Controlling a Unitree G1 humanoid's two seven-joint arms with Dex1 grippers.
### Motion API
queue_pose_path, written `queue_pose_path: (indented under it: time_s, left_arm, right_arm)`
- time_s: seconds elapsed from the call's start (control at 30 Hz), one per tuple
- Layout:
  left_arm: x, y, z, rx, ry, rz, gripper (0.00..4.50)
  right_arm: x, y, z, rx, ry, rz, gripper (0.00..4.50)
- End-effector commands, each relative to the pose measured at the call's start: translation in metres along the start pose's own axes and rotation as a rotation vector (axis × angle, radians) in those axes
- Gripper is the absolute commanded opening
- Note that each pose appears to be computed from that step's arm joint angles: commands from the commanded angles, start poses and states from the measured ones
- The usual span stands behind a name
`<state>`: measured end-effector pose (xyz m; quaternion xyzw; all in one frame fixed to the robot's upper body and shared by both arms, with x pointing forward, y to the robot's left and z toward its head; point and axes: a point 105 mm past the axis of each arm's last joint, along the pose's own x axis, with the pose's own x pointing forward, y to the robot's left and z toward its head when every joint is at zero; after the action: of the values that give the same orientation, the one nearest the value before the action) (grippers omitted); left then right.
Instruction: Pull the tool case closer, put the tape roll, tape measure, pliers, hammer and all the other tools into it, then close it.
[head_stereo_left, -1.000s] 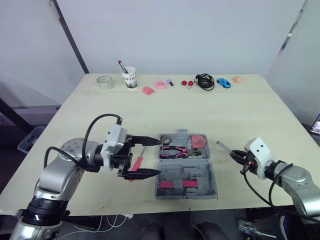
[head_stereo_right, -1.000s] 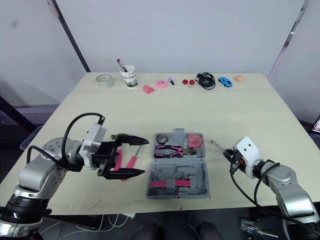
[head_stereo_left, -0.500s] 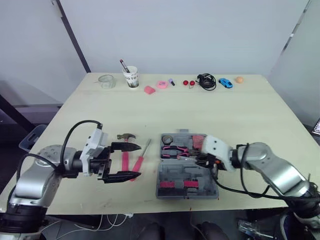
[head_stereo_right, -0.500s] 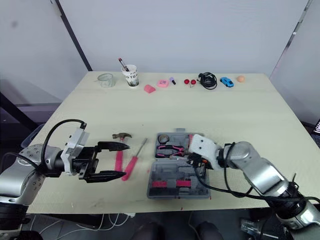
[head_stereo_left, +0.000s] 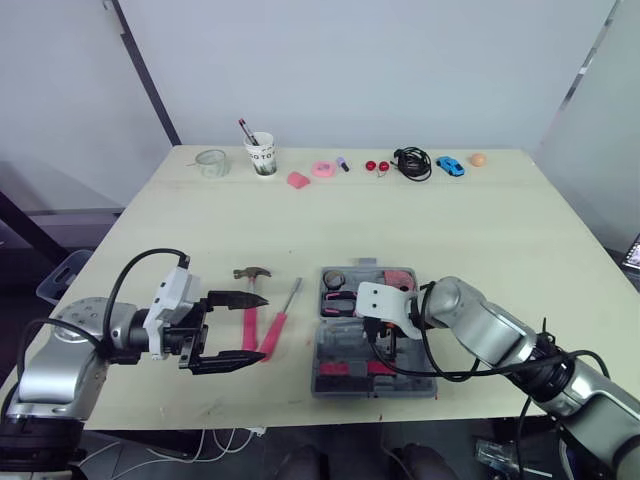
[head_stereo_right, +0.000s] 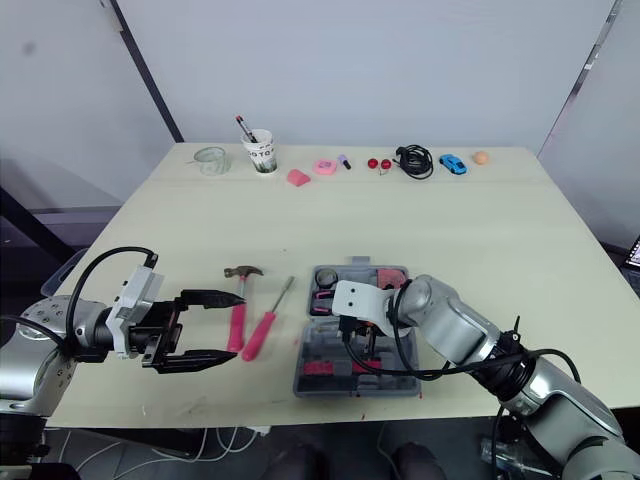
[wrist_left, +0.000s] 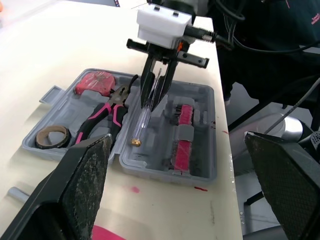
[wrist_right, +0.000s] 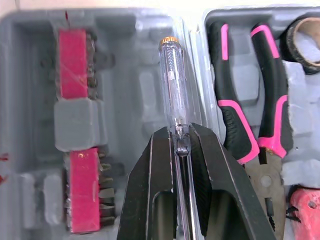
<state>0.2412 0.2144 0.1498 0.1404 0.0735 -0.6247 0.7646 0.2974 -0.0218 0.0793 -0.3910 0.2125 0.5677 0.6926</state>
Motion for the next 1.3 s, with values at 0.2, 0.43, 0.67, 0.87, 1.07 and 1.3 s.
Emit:
queue_pose_path:
  time_s: [0.2,0.43,0.67,0.87,1.07,1.3]
  left_arm:
    - [-0.005,0.001,0.006,0.041,0.011,0.015,4.50]
    - [-0.007,-0.001,0.002,0.032,0.015,0.024,4.50]
    - [-0.005,0.000,0.002,0.034,0.007,0.022,4.50]
    - [-0.005,0.000,0.001,0.034,0.009,0.020,4.50]
    - [-0.001,0.003,0.002,0.040,0.001,0.016,4.50]
    - [0.002,0.004,0.002,0.043,-0.010,0.010,4.50]
  right_arm:
    - [0.007,-0.005,0.014,-0.064,-0.029,-0.002,0.04]
    - [0.018,-0.004,0.008,-0.073,-0.023,0.007,0.04]
    - [0.016,-0.009,0.008,-0.093,-0.033,-0.024,1.76]
    - [0.009,-0.010,0.011,-0.107,-0.045,-0.042,2.17]
    - [-0.006,-0.016,0.016,-0.106,-0.074,-0.091,2.17]
    - [-0.007,-0.008,0.023,-0.027,-0.187,-0.055,1.12]
